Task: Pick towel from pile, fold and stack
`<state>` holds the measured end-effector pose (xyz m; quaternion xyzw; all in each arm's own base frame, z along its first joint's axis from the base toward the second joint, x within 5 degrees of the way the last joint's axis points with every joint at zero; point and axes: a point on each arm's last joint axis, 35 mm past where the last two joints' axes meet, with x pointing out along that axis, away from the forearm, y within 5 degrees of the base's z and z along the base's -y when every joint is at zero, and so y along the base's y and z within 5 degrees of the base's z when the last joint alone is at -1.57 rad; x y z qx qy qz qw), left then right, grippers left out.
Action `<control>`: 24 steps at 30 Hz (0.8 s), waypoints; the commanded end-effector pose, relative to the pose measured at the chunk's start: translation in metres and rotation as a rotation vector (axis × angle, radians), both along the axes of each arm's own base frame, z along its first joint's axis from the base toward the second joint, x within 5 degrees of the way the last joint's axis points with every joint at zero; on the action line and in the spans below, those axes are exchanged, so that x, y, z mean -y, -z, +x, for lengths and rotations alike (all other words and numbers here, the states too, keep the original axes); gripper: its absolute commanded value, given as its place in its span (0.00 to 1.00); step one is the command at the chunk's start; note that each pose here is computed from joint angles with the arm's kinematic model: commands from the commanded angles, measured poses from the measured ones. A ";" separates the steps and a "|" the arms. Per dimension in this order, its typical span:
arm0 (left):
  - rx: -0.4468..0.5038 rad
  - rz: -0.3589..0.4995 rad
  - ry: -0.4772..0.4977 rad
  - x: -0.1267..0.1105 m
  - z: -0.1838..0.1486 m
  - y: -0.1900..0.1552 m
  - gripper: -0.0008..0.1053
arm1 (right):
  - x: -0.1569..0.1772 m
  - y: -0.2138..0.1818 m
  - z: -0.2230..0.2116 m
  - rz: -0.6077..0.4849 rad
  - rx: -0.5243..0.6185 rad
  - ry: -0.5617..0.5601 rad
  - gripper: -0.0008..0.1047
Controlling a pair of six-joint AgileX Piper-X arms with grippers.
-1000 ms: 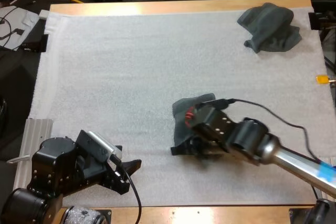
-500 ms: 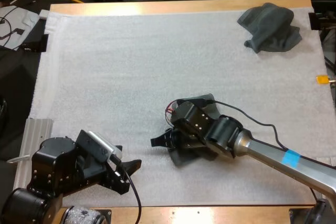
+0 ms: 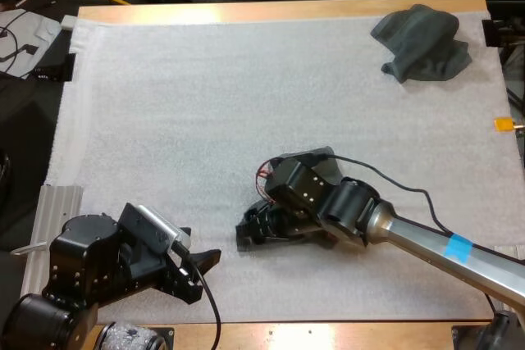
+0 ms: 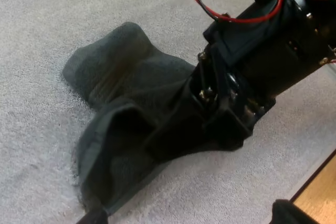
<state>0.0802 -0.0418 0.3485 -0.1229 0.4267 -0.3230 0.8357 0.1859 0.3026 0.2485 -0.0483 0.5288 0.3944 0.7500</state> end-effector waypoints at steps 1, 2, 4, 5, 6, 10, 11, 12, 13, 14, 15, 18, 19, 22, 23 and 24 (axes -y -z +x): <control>0.008 -0.005 0.010 0.000 0.000 -0.002 0.58 | 0.010 -0.006 0.000 -0.077 0.039 0.011 0.63; 0.007 -0.006 0.010 0.000 -0.001 -0.002 0.58 | 0.009 -0.005 -0.001 -0.070 0.034 0.003 0.63; 0.005 -0.008 0.011 0.000 -0.001 -0.002 0.58 | 0.013 -0.005 -0.005 -0.107 0.036 -0.016 0.63; 0.005 -0.008 0.011 0.000 -0.001 -0.002 0.58 | 0.016 -0.005 -0.006 -0.137 0.044 -0.018 0.63; 0.006 -0.008 0.011 0.000 -0.001 -0.002 0.58 | 0.019 -0.006 -0.007 -0.165 0.051 -0.016 0.63; 0.008 -0.008 0.012 0.000 -0.001 -0.002 0.58 | 0.030 -0.008 -0.011 -0.275 0.087 -0.005 0.62; 0.009 -0.007 0.014 0.000 -0.002 -0.002 0.58 | 0.033 -0.009 -0.011 -0.302 0.100 0.000 0.62; 0.011 -0.008 0.013 0.000 -0.001 -0.003 0.58 | 0.036 -0.009 -0.011 -0.333 0.107 0.003 0.62; 0.016 -0.010 0.015 0.000 -0.002 -0.003 0.58 | 0.039 -0.009 -0.011 -0.362 0.116 0.008 0.62; 0.012 -0.007 0.015 0.000 -0.001 -0.002 0.58 | 0.043 -0.009 -0.010 -0.389 0.125 0.011 0.62; 0.009 -0.006 0.015 0.000 -0.001 -0.001 0.58 | 0.046 -0.010 -0.009 -0.412 0.132 0.017 0.62; 0.001 -0.004 0.015 0.001 0.000 0.002 0.58 | 0.056 -0.010 -0.004 -0.463 0.132 0.044 0.62; -0.003 -0.002 0.017 0.001 0.000 0.003 0.58 | 0.059 -0.009 0.000 -0.473 0.126 0.055 0.62; -0.018 0.002 0.018 0.001 0.001 0.008 0.58 | 0.071 -0.007 0.010 -0.487 0.101 0.097 0.61; -0.022 0.003 0.018 0.001 0.001 0.009 0.58 | 0.075 -0.004 0.013 -0.491 0.090 0.110 0.60; -0.028 0.004 0.018 0.001 0.001 0.011 0.58 | 0.079 -0.002 0.016 -0.491 0.083 0.123 0.60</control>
